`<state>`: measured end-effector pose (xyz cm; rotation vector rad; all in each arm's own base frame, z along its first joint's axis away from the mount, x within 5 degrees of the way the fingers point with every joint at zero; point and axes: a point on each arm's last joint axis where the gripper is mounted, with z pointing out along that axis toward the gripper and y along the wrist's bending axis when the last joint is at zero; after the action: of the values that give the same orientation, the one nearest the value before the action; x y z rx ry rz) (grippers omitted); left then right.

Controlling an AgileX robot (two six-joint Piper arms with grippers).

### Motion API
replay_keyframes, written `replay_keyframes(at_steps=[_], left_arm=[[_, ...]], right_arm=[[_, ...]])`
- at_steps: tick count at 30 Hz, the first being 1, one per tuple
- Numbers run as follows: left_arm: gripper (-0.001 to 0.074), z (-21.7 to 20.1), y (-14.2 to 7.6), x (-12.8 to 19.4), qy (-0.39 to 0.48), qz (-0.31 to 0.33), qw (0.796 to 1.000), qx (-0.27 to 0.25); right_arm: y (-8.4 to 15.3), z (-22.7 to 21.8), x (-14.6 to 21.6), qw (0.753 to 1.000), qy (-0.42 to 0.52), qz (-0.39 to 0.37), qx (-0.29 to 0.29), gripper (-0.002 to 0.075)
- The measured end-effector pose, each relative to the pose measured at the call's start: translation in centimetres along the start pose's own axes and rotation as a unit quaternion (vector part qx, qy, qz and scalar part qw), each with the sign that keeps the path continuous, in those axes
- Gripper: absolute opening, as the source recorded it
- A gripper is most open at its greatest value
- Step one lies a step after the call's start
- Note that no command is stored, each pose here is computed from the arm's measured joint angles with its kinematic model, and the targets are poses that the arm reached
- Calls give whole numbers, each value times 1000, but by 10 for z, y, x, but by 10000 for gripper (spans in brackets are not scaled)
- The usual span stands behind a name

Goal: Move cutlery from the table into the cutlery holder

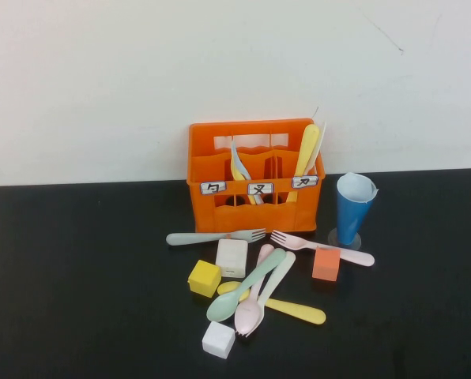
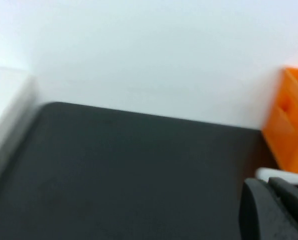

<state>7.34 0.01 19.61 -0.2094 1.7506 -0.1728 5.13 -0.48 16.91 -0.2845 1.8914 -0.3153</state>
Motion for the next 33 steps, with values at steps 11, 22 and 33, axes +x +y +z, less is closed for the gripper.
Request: replay_keyframes(at_steps=[11, 22, 33], left_arm=[[-1, -15, 11, 15, -22, 1, 998, -64], [-1, -16, 13, 24, 38, 57, 995, -72], [-1, -16, 9, 25, 44, 69, 996, -38]], right_arm=[[0, 0, 0, 1000, 0, 0, 0, -3], [0, 0, 0, 1000, 0, 0, 0, -3], [0, 0, 0, 1000, 0, 0, 0, -3]])
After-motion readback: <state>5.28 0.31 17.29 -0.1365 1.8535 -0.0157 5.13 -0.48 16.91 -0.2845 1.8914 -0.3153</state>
